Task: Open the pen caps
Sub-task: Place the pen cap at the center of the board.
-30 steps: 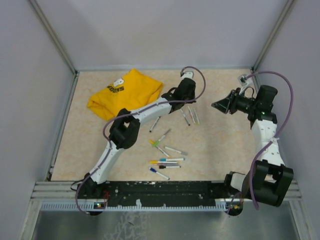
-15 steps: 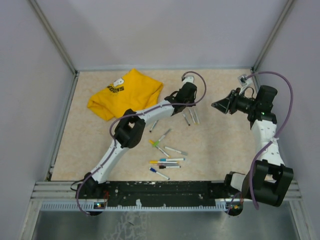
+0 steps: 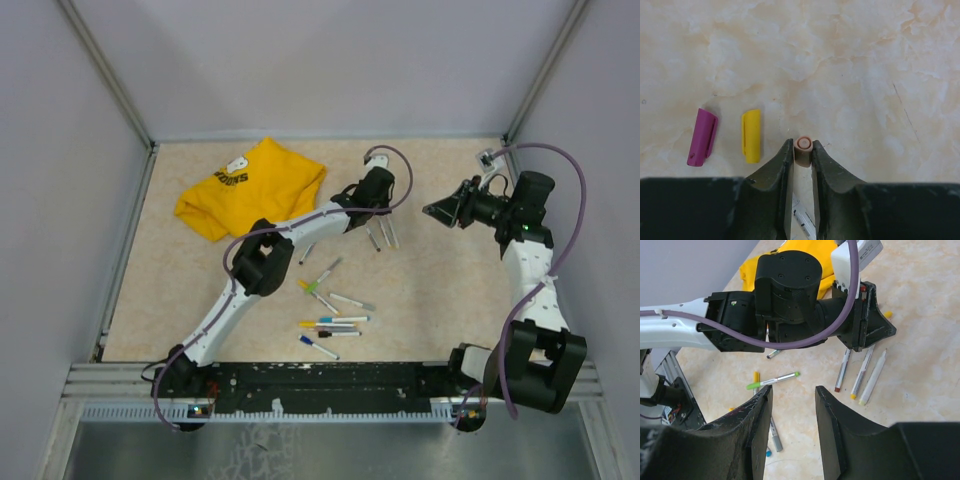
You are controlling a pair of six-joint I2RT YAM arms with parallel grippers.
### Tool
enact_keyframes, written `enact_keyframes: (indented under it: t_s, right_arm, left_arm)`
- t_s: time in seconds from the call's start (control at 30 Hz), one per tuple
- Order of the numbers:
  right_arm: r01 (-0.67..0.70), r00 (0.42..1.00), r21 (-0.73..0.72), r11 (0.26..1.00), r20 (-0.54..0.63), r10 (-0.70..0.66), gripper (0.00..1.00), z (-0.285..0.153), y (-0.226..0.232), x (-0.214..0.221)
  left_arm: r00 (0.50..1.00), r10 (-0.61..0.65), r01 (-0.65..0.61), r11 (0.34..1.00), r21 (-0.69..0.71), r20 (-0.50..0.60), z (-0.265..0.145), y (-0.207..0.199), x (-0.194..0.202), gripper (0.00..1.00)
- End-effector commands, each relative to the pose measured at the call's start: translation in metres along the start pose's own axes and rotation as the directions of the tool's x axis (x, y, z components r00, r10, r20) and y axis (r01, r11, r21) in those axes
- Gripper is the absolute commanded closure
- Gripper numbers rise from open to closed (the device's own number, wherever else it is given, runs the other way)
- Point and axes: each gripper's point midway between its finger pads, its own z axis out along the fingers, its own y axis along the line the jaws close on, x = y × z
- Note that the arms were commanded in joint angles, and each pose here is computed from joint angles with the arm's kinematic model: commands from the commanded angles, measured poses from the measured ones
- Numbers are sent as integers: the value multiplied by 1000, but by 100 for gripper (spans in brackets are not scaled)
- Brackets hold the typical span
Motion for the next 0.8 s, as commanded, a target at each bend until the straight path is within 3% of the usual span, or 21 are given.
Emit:
enact_keyframes:
  t_s: [0.0,0.37,0.77]
  right_arm:
    - [41,999,-24,999,29,-40,60,-3,7,-8]
    - [35,999,-27,999,30,-34,60,-3,7,-7]
    - [44,999,-32,999,28,-43,60,-3,7,-6]
  left_arm:
    - [1000,-3,4,1000,-9,31,7,2,-7,75]
    - [1000,-5,6,1000,-14,31,6,4,-11,73]
    - [987,21,-23,1000,14,159,-41,-8,-83,63]
